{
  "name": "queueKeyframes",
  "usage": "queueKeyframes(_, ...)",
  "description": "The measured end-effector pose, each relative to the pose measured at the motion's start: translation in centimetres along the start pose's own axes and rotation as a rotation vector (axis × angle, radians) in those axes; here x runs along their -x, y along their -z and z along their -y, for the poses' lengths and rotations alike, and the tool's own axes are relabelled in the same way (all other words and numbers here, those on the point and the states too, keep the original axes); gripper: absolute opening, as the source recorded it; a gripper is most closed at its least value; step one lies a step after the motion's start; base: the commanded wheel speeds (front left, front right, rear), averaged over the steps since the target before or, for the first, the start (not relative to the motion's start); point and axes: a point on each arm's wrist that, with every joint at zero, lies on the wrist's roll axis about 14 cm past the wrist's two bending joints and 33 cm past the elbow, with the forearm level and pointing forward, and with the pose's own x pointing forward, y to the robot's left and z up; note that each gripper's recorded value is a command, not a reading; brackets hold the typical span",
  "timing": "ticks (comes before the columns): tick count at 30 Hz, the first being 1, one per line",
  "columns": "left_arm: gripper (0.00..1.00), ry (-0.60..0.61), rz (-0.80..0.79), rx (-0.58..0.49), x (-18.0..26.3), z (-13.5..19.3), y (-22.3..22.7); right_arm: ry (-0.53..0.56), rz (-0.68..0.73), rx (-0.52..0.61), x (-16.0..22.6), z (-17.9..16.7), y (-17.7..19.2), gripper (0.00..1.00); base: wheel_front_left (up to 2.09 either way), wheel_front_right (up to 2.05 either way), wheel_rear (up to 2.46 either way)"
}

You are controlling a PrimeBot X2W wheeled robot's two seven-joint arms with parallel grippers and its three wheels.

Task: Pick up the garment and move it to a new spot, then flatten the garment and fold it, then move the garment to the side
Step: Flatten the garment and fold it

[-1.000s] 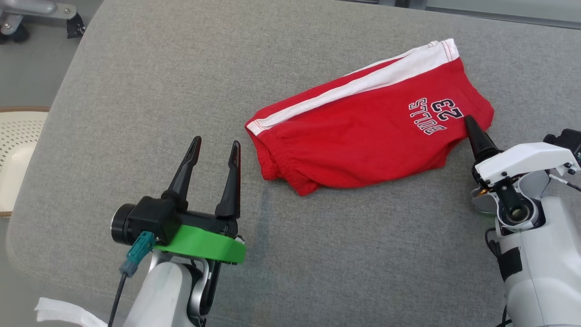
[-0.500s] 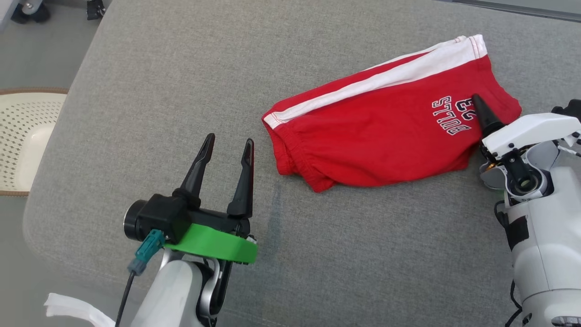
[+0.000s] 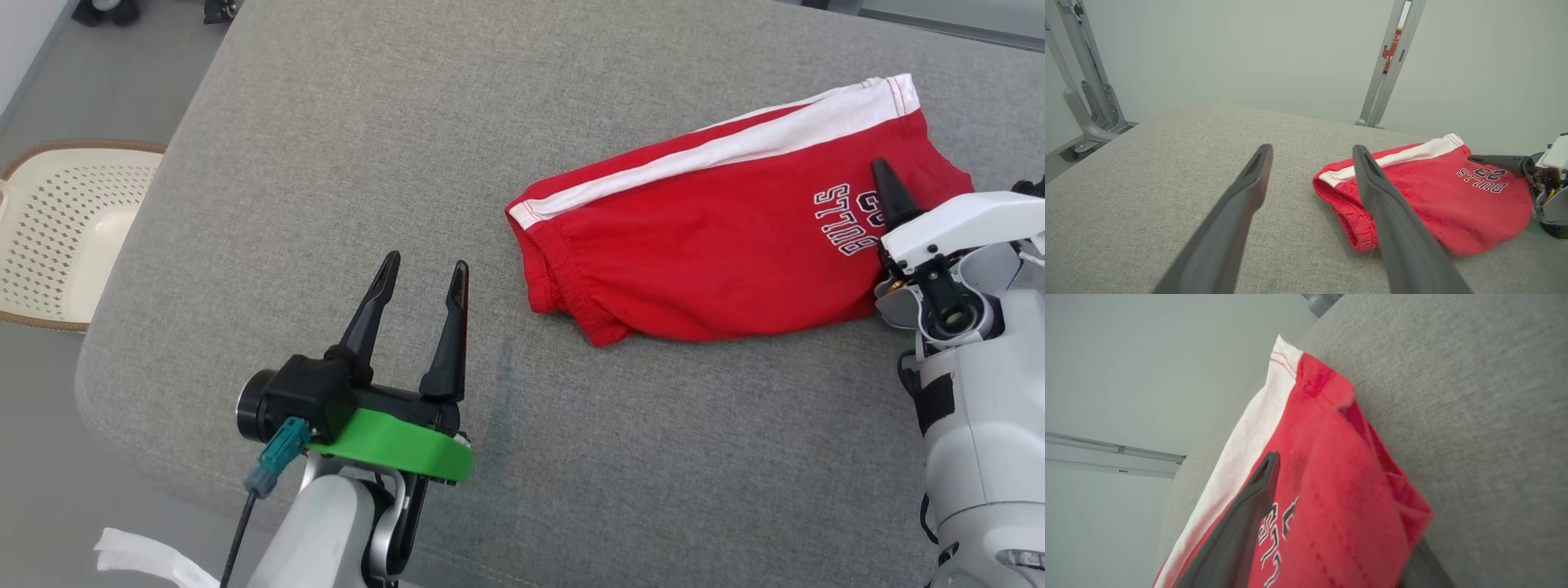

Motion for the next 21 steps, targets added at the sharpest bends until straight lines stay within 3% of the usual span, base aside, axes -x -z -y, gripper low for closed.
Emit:
queueKeyframes(10, 1.00, 0.040, 0.021, -0.005, 0.0, 1.1, -0.6, -0.020, 0.133, -0.044, 3.3, 0.1, -2.4, 0.00, 0.00, 0.00, 0.00)
queueKeyframes(21, 1.00, 0.119, 0.025, 0.004, 0.3, 3.6, -0.5, 0.132, 0.362, -0.050, 11.2, 7.3, -7.0, 0.00, 0.00, 0.00, 0.00)
